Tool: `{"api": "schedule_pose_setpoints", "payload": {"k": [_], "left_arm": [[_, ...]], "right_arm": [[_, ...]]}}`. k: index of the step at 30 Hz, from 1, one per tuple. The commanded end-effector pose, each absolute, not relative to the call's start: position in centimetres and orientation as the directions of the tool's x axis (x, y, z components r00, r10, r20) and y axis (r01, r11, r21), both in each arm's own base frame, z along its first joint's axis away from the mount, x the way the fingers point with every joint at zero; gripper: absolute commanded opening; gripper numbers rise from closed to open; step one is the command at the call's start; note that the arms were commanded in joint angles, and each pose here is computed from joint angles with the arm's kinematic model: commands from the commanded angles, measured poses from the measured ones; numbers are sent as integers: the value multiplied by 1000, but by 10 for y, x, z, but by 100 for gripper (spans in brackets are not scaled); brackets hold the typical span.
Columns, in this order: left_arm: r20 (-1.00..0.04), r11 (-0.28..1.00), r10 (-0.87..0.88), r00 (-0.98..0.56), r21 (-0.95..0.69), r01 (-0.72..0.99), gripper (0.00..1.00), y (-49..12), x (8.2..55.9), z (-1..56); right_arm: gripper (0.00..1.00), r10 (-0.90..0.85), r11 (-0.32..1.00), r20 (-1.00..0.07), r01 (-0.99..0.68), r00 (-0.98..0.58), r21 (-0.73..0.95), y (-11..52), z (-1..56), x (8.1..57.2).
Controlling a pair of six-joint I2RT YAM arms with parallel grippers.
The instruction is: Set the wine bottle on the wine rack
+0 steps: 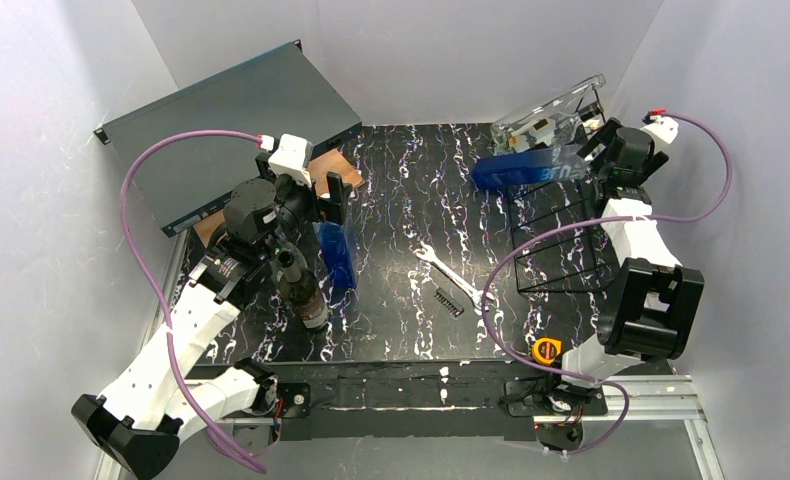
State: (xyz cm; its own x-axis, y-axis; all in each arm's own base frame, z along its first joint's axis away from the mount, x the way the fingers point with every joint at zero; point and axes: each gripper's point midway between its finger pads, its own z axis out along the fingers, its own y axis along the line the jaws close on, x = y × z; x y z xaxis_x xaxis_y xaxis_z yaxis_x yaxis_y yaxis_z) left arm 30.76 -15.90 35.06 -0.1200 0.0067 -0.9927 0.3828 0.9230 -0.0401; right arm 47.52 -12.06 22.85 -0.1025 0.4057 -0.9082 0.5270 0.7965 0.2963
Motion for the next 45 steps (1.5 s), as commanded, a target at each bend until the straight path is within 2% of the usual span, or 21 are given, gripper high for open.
{"api": "schedule_pose_setpoints", "payload": {"k": [1, 8, 15, 21, 26, 33, 40, 45], "left_arm": [[-996, 918, -25, -81, -55, 394, 99, -160, 303, 367], [-997, 918, -29, -74, -56, 393, 99, -158, 301, 369], [-996, 914, -33, -80, -63, 402, 99, -161, 301, 369], [-996, 912, -31, -88, -65, 405, 99, -163, 302, 367], [-995, 911, -30, -97, -67, 406, 99, -164, 304, 364], [-994, 907, -40, -97, -77, 415, 99, -166, 302, 366], [-994, 903, -47, -100, -85, 422, 99, -167, 301, 366], [-994, 901, -48, -102, -87, 424, 99, -168, 301, 366]], "right_arm": [[98, 431, 859, -872, 403, -234, 317, -79, 199, 466], [98, 426, 861, -871, 405, -243, 308, -80, 199, 469], [98, 368, 915, -876, 291, -313, 280, -44, 187, 467], [98, 334, 918, -913, 300, -235, 259, -51, 204, 456], [98, 385, 882, -917, 333, -104, 333, -59, 227, 442], [98, 400, 830, -916, 437, -32, 347, -78, 244, 423], [98, 407, 843, -913, 382, 7, 378, -63, 269, 420], [98, 372, 890, -928, 289, -14, 352, -28, 285, 427]]}}
